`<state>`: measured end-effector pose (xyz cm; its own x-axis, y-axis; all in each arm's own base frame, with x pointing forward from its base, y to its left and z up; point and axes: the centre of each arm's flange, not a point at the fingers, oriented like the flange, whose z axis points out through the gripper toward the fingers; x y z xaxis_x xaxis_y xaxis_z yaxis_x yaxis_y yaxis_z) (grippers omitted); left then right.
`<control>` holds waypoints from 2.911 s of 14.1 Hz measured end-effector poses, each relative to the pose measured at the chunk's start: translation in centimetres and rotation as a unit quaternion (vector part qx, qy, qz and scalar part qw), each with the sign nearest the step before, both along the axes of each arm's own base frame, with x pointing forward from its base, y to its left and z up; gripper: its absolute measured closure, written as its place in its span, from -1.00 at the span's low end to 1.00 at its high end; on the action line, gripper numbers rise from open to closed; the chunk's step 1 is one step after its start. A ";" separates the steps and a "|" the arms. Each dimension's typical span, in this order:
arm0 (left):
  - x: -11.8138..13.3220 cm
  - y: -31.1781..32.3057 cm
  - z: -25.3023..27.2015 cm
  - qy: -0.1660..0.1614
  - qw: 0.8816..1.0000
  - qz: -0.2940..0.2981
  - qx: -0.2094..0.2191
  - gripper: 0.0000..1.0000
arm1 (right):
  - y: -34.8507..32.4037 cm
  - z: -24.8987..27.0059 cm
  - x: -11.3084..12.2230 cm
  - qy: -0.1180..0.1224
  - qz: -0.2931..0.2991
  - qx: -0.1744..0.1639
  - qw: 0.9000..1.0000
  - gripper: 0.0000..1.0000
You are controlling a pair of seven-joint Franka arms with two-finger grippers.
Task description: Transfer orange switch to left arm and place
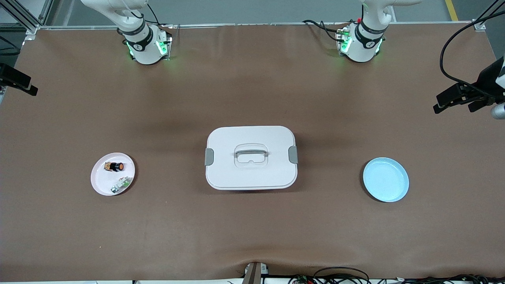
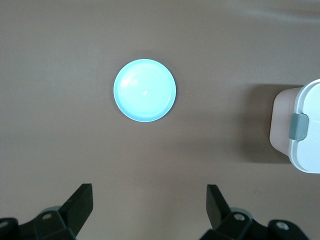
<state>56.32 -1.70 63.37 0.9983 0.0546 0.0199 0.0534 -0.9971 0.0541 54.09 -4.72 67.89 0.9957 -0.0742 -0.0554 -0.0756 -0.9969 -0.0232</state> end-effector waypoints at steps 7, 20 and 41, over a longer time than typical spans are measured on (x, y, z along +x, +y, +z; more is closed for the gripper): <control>0.0 -0.1 0.0 0.000 1.000 -0.001 0.000 -1.00 | -0.1 0.1 0.1 -0.005 0.034 0.001 0.999 -1.00; 0.0 -0.4 0.0 0.000 1.000 -0.003 0.000 -1.00 | -0.1 0.1 0.1 -0.005 0.034 0.000 0.999 -1.00; 0.4 0.0 -0.9 0.008 1.000 0.000 0.000 -1.00 | -5.0 -6.5 4.4 0.004 -0.007 -0.004 1.000 -1.00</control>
